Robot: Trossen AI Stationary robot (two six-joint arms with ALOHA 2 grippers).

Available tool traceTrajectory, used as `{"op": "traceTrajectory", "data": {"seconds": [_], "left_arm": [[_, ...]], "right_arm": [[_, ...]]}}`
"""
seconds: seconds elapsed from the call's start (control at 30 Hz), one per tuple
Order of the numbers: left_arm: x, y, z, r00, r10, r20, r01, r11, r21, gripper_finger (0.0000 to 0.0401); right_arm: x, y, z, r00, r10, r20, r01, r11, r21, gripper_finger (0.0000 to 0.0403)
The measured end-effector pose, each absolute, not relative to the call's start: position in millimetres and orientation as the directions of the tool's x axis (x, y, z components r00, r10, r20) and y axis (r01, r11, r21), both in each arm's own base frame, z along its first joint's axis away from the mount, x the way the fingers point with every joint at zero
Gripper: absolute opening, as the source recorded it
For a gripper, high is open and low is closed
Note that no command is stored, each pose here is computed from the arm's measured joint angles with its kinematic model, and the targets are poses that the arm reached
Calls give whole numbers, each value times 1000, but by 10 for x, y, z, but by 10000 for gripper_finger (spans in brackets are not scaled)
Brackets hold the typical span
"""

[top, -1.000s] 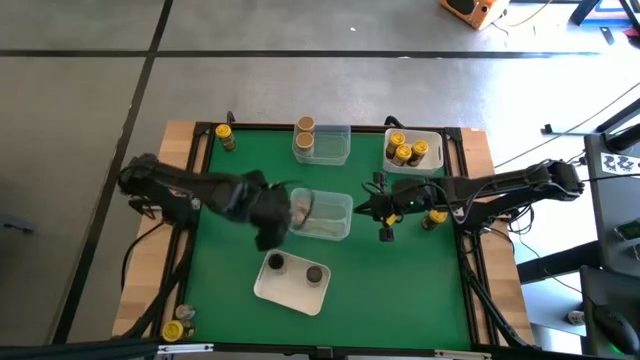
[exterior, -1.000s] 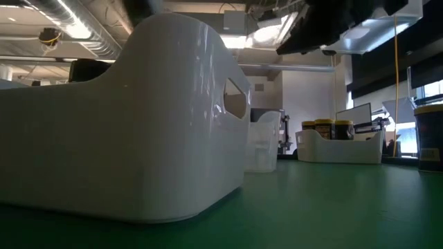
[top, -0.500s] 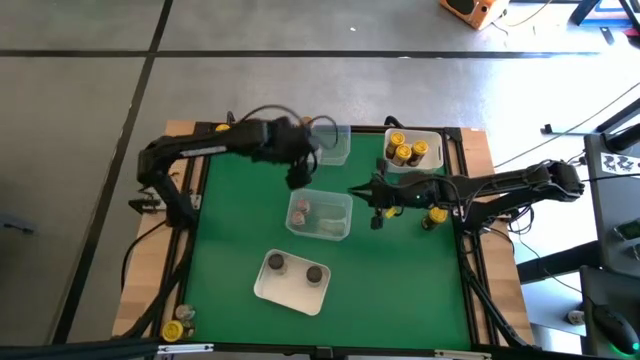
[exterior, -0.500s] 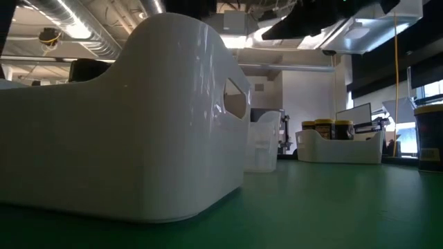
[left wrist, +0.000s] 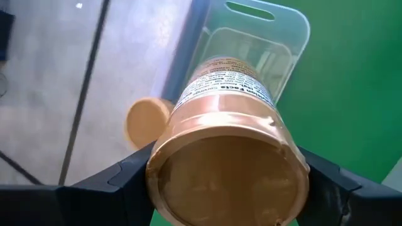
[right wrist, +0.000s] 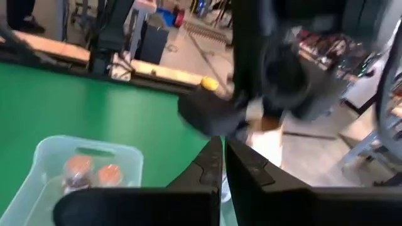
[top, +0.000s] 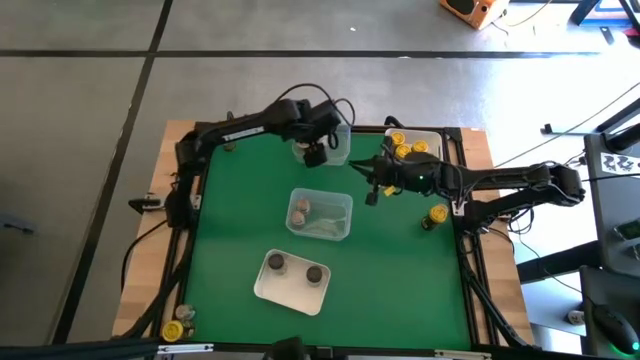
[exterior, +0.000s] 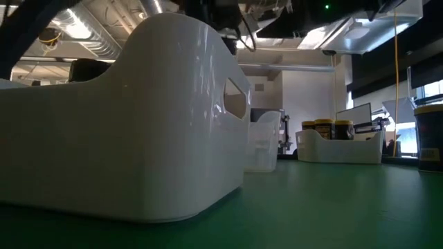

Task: Sort spices by type
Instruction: Put the brown seasoning bottle into the top transparent bin

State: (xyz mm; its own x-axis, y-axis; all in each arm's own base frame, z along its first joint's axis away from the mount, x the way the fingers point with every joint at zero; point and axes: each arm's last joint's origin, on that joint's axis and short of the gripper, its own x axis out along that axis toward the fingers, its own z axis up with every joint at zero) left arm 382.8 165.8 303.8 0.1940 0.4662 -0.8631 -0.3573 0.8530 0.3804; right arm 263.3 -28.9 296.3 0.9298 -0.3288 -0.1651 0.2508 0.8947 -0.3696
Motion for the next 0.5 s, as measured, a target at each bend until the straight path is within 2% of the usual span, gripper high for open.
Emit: {"op": "traceTrajectory", "data": {"seconds": [0.27, 0.5], "left_arm": [[4017, 1822, 2522, 104, 405, -909, -278, 889, 364, 278], [4084, 1845, 2305, 69, 371, -926, -242, 907, 345, 278]], "right_arm": [[2630, -287, 2902, 914, -341, -220, 239, 890, -388, 21], [2623, -287, 2874, 907, -341, -248, 227, 891, -393, 21]]}}
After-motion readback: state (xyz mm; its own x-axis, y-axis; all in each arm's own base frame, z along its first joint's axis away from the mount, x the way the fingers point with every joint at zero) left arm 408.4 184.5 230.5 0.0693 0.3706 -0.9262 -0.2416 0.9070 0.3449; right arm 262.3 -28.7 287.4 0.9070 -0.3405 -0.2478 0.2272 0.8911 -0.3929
